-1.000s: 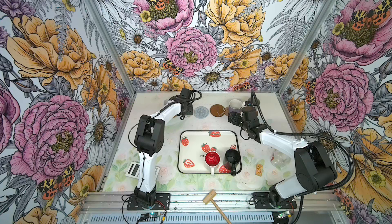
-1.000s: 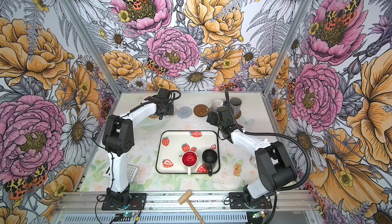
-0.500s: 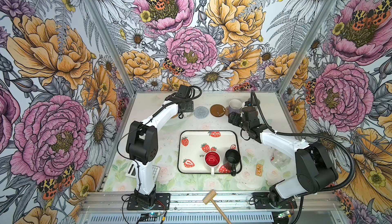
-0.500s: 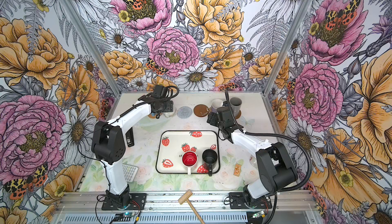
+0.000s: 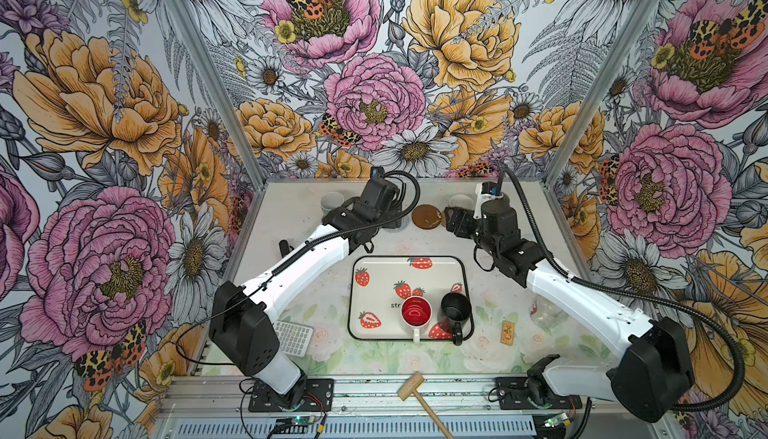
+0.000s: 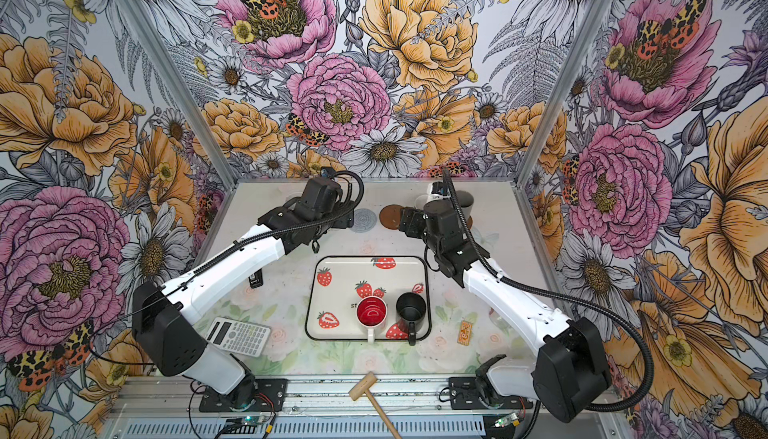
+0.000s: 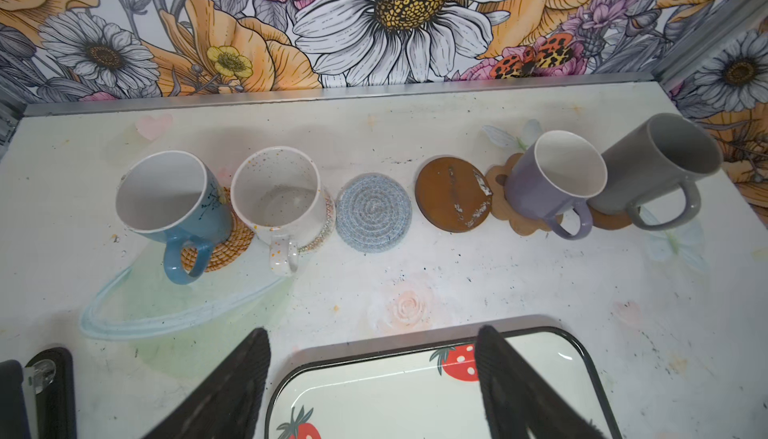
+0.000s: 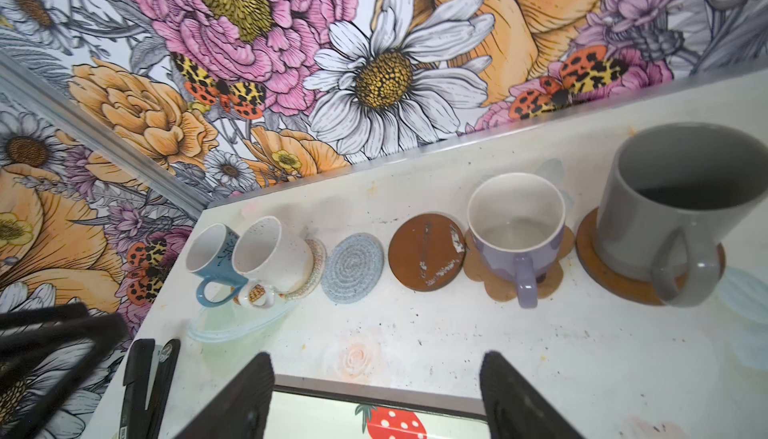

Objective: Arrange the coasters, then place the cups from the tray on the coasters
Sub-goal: 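Open the left gripper and raise it off the speckled white mug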

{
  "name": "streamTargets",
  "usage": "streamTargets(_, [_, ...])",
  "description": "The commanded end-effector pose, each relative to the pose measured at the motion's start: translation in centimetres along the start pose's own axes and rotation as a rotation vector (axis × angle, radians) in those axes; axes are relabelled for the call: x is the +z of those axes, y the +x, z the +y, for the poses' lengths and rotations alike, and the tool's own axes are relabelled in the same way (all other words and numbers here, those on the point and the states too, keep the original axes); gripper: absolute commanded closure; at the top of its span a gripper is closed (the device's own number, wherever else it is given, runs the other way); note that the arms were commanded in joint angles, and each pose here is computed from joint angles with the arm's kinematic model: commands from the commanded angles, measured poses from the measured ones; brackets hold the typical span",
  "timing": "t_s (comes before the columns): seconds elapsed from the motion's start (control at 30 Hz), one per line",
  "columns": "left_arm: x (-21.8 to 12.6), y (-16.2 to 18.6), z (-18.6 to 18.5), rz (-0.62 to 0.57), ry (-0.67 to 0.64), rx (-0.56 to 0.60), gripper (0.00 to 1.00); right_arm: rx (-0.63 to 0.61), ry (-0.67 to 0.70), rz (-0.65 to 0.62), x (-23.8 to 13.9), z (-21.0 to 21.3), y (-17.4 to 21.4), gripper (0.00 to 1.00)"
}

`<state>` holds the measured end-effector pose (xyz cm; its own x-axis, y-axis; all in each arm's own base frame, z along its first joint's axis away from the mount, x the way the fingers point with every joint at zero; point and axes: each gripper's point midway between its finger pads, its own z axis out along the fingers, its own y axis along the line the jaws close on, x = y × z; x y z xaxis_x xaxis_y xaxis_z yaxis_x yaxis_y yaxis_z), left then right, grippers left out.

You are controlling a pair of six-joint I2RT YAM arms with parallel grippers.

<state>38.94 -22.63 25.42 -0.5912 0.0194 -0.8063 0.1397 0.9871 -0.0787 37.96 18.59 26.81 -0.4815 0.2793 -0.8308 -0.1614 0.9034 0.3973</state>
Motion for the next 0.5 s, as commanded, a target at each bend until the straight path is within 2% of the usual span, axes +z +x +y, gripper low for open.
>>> streamTargets(0.0, [-1.1,-0.7,0.0,-0.086,0.033,-0.054,0.21,-0.092,0.012,0.009,-1.9,1.0,-0.8,0.2])
streamTargets(0.17, [-3.7,-1.0,0.4,-0.186,0.114,-0.096,0.21,-0.152,0.0,0.017,-4.1,2.4,-0.8,0.21])
streamTargets(0.3, [-5.4,-1.0,0.8,-0.258,0.187,-0.121,0.2,-0.184,-0.004,0.064,-5.3,3.2,0.7,0.21])
streamTargets(0.47, [-5.9,-0.5,2.3,-0.27,0.219,-0.159,0.2,-0.194,-0.038,0.111,-7.2,4.6,3.1,0.23])
